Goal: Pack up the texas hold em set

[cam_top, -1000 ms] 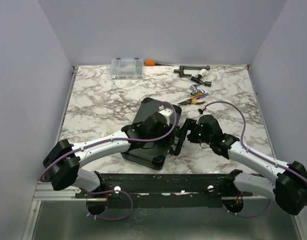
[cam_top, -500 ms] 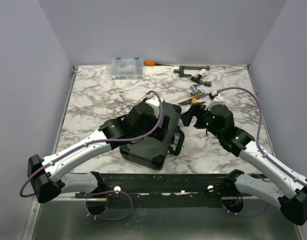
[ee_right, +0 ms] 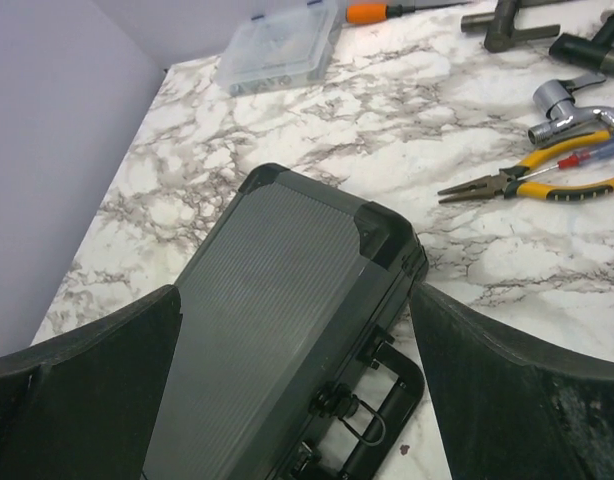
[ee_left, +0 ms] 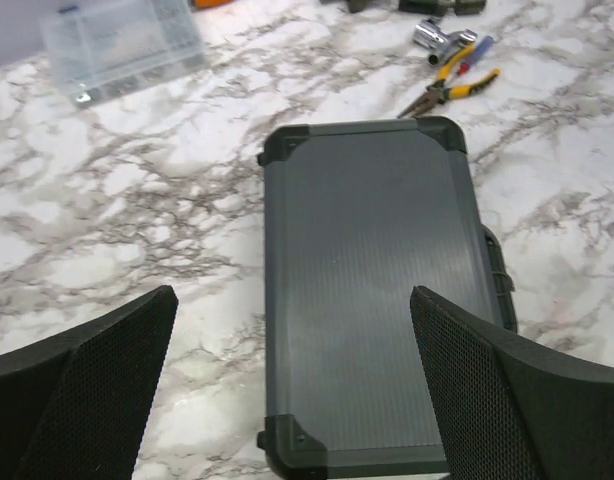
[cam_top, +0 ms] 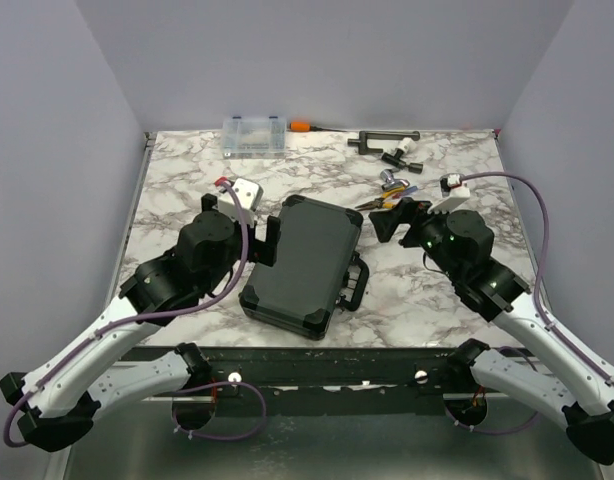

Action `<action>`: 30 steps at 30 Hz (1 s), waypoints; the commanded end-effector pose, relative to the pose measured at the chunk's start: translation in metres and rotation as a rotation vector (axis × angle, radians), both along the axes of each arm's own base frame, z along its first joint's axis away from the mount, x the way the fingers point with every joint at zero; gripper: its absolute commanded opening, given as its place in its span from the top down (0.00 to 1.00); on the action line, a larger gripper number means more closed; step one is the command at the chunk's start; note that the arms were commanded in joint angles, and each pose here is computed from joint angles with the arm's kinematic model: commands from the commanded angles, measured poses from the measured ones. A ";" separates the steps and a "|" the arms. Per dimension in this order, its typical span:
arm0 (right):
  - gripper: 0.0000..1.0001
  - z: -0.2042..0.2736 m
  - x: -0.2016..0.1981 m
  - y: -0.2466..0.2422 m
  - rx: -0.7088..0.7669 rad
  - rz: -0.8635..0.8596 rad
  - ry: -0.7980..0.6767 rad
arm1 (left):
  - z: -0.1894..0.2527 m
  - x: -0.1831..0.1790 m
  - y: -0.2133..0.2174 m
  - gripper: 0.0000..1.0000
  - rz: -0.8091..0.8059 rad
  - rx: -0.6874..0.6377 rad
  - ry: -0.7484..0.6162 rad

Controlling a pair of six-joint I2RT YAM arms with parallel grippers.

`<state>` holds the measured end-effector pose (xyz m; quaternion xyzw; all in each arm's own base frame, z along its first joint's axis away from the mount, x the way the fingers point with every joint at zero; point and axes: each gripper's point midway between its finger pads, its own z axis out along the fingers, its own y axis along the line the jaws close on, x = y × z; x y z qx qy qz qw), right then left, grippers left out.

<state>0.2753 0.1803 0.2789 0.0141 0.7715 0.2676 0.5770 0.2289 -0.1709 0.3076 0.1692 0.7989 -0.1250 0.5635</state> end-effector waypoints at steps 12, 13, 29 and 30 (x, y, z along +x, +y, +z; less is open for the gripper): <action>0.00 0.059 -0.003 -0.014 0.113 -0.040 -0.251 | -0.029 0.002 0.054 0.01 0.145 0.102 -0.101; 0.00 0.060 -0.002 -0.014 0.113 -0.043 -0.247 | -0.028 0.002 0.054 0.01 0.145 0.096 -0.104; 0.00 0.056 0.001 -0.007 0.104 -0.025 -0.229 | -0.029 0.001 0.060 0.02 0.166 0.097 -0.114; 0.00 0.056 0.001 -0.006 0.108 -0.020 -0.231 | -0.029 0.001 0.060 0.01 0.166 0.096 -0.115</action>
